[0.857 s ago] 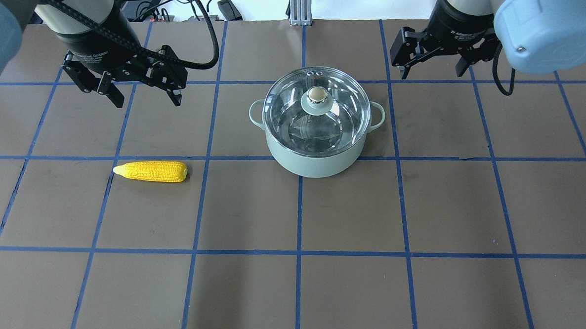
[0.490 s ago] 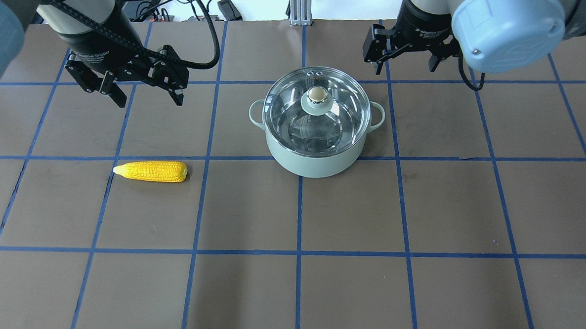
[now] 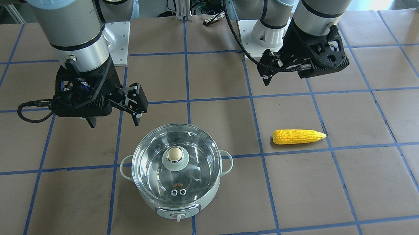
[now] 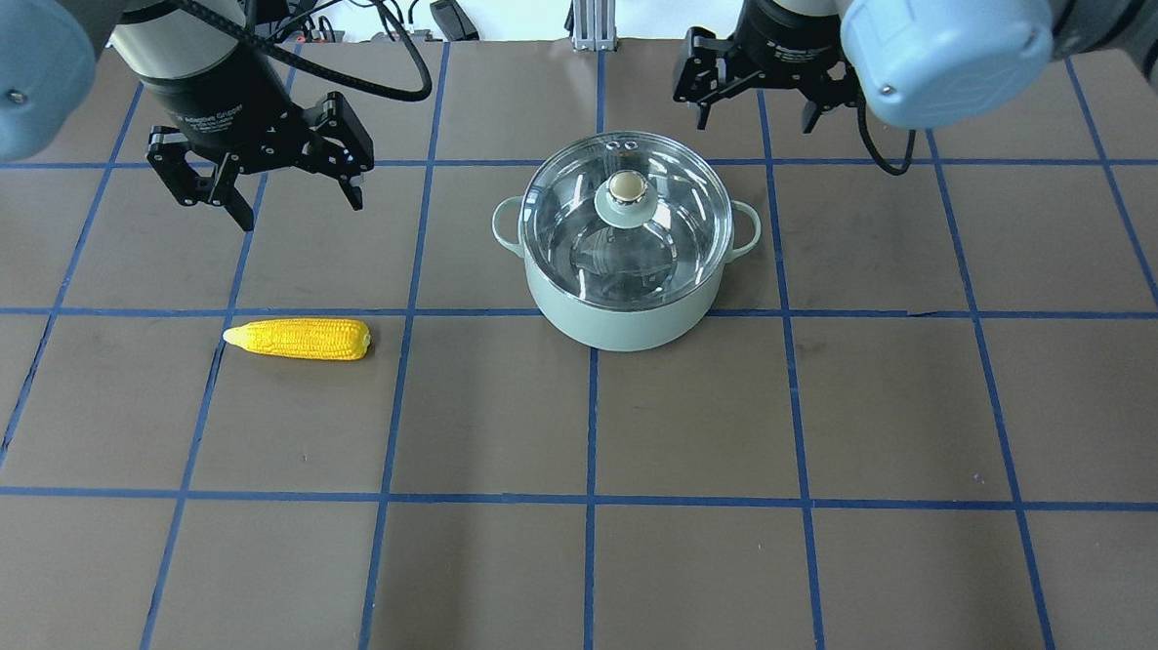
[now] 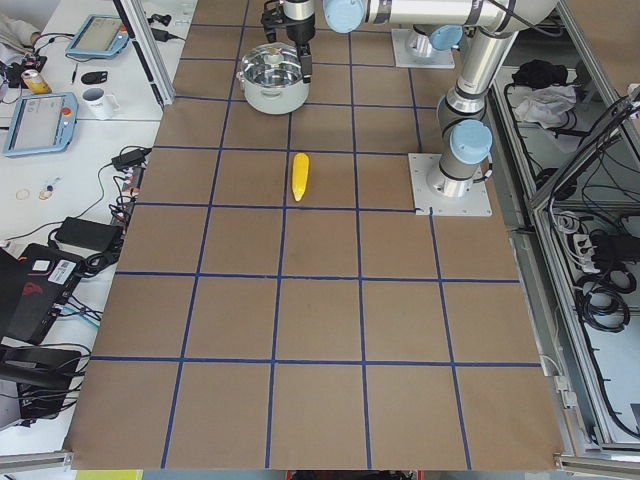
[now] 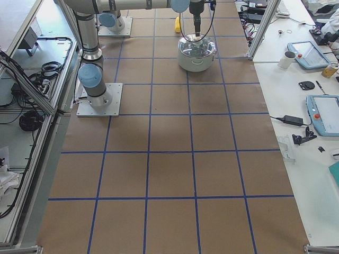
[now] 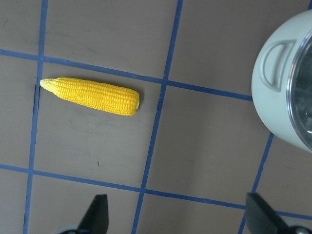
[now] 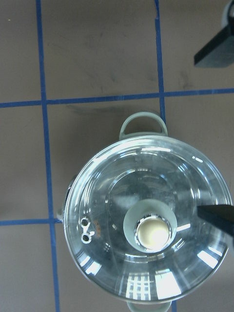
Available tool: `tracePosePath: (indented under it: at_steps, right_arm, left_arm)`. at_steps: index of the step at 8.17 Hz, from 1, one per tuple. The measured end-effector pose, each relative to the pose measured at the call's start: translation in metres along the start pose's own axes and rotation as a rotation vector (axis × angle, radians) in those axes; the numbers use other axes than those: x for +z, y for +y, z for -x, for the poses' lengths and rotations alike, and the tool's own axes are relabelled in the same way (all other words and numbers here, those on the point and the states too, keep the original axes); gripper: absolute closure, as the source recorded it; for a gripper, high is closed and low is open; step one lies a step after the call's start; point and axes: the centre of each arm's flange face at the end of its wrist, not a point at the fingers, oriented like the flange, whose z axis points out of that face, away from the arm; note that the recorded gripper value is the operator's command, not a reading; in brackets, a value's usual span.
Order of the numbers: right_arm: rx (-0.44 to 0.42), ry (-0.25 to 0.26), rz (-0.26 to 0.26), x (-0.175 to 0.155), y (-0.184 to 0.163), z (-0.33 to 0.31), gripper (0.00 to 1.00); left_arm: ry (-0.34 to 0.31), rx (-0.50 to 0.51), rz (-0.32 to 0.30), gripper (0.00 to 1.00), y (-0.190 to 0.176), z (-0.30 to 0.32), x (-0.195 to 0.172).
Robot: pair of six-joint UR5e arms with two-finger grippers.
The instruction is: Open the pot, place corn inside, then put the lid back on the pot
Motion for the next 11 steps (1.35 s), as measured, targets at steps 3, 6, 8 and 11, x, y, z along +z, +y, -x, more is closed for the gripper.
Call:
tracePosePath:
  at_steps: [3, 6, 8, 11]
  right_arm:
    - [0.03, -0.02, -0.018, 0.019, -0.019, 0.064, 0.0]
    - [0.028, -0.028, -0.027, 0.086, -0.028, 0.113, 0.02]
    - [-0.001, 0.009, -0.008, 0.123, -0.02, 0.117, 0.03]
    - [-0.013, 0.037, -0.001, 0.146, -0.011, 0.114, 0.11]
  left_arm:
    - [-0.016, -0.227, 0.038, 0.0, -0.045, 0.045, 0.03]
    - [-0.061, -0.486, 0.032, 0.0, -0.073, 0.102, 0.048]
    - [-0.077, -0.84, 0.061, 0.0, -0.07, 0.118, 0.078]
    - [-0.084, -1.193, 0.066, 0.0, -0.062, 0.122, 0.126]
